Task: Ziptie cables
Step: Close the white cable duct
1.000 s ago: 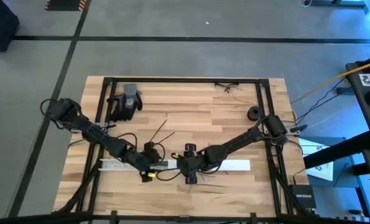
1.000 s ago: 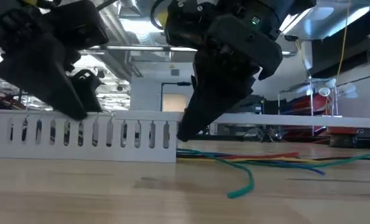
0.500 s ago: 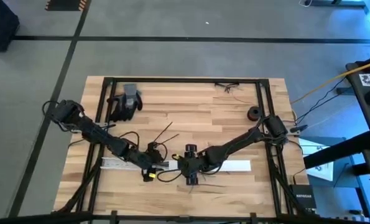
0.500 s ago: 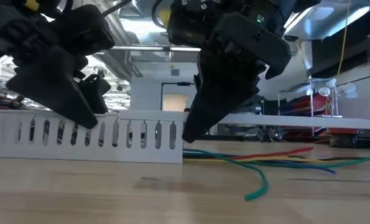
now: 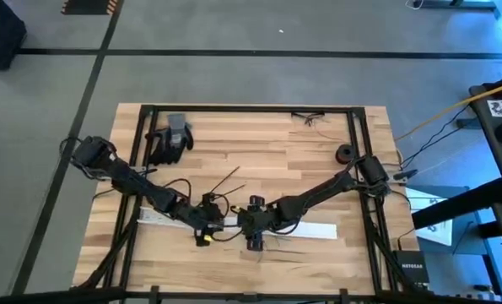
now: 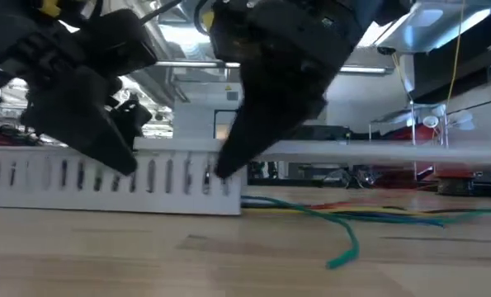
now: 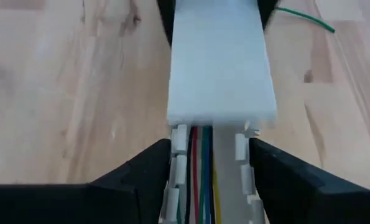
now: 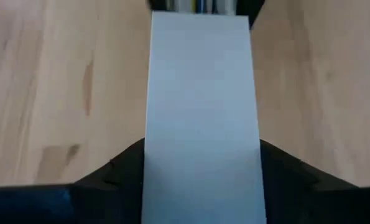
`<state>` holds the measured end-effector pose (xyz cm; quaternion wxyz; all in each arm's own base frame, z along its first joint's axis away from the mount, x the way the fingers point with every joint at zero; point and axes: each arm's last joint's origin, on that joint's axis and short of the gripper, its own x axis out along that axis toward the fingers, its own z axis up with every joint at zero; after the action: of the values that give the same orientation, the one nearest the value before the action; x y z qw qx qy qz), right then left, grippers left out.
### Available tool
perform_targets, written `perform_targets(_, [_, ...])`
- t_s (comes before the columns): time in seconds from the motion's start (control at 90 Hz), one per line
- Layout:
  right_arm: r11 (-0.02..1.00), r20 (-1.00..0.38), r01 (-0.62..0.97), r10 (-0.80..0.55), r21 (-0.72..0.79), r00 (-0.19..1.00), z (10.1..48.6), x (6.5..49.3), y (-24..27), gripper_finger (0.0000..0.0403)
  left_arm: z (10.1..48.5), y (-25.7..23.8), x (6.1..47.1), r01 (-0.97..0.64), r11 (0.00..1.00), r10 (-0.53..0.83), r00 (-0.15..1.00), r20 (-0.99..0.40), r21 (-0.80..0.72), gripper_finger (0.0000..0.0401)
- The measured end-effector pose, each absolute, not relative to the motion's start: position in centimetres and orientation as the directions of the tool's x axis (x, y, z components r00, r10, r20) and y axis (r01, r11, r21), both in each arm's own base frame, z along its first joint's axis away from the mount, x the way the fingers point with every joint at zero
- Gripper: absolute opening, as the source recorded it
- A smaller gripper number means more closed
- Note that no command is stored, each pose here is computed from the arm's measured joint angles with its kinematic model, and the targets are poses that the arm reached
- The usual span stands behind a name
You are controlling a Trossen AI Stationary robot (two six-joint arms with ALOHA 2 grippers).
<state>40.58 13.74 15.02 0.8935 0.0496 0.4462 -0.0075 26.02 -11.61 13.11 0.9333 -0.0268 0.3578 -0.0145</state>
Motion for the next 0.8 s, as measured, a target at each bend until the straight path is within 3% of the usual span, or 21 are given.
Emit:
perform_targets(0.544, [0.996,-0.812,0.057,0.020,0.065,0.583,13.9,40.7,14.2,0.0227,12.5,-11.7,26.4,0.025,0.998,-0.058,0.745,-0.665,-0.058,0.0204])
perform_targets(0.8, [0.997,-0.819,0.055,0.020,0.063,0.573,13.8,40.6,14.2,0.0227,12.7,-11.4,26.4,0.094,0.986,-0.166,0.705,-0.690,-0.141,0.0256])
